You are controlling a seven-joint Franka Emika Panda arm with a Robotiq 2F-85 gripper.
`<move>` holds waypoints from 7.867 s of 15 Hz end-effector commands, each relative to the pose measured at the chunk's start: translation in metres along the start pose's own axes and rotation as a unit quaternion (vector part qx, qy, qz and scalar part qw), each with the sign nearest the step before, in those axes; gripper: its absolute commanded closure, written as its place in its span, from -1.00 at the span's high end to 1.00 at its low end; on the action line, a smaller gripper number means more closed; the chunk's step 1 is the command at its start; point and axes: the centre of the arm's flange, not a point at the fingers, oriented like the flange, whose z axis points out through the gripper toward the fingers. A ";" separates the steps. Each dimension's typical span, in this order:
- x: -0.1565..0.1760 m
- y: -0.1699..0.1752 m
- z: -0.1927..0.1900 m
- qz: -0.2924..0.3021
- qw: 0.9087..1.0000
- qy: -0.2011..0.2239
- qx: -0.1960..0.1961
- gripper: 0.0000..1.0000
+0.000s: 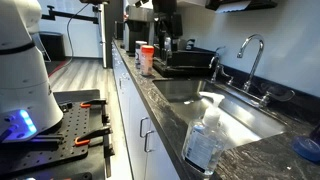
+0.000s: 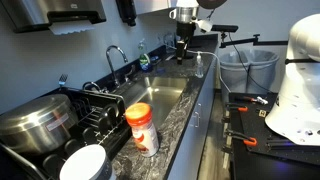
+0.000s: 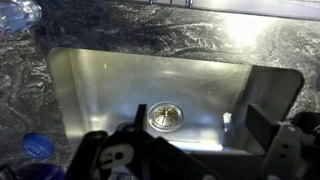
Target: Move the hand sanitizer backwards.
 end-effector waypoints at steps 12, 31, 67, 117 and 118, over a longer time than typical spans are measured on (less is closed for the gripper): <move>-0.004 0.012 0.008 0.204 0.979 -0.021 -0.017 1.00; -0.023 0.026 0.073 0.392 0.907 -0.011 -0.152 1.00; -0.054 0.140 0.147 0.527 0.783 0.121 -0.307 1.00; 0.007 0.167 0.137 0.751 0.573 0.116 -0.308 -0.66; 0.009 0.169 0.134 0.758 0.557 0.121 -0.319 -0.66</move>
